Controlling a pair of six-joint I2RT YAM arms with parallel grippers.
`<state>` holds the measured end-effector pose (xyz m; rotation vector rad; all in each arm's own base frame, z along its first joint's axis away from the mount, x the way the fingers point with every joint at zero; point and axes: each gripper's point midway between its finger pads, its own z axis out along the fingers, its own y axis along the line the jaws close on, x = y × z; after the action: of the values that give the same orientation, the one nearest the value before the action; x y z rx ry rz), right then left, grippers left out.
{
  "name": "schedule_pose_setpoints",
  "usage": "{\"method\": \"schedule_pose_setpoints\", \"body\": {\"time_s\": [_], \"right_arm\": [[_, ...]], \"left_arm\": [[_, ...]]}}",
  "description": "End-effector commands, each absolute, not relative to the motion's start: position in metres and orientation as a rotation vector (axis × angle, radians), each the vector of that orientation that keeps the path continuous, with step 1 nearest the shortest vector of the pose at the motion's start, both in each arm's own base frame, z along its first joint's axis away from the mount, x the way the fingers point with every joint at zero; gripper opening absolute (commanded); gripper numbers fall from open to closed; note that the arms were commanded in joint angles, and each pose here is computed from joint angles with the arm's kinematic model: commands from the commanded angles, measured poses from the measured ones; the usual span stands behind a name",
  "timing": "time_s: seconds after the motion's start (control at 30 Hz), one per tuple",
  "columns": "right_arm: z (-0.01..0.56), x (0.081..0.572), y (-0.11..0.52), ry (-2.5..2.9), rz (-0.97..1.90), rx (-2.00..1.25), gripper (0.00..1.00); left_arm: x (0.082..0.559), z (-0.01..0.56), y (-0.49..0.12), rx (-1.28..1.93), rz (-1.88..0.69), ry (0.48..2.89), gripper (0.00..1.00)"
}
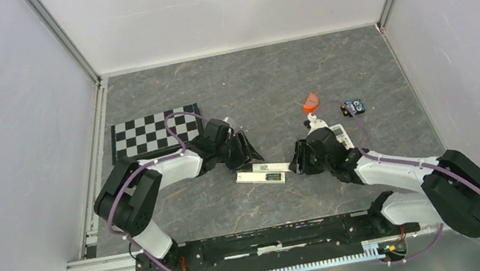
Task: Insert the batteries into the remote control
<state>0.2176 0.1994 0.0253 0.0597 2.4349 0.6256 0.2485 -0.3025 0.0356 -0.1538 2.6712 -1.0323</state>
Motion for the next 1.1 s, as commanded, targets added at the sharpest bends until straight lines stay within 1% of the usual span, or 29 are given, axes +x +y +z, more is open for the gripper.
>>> {"method": "schedule_pose_setpoints", "body": {"time_s": [0.0,0.57,0.93,1.07], "right_arm": [[0.059,0.225,0.225,2.331,0.789,0.018,0.48],[0.078,0.218,0.234,2.289,0.861,-0.007,0.47],[0.084,0.202,0.248,2.300,0.902,-0.039,0.47],[0.080,0.200,0.248,2.307,0.898,-0.039,0.47]], "left_arm": [[0.246,0.076,-0.323,-0.119,-1.218,2.581,0.58],[0.240,0.086,-0.307,-0.111,-1.134,2.566,0.58],[0.218,0.084,-0.292,-0.102,-1.084,2.606,0.58],[0.215,0.077,-0.282,-0.104,-1.018,2.618,0.58]]}}
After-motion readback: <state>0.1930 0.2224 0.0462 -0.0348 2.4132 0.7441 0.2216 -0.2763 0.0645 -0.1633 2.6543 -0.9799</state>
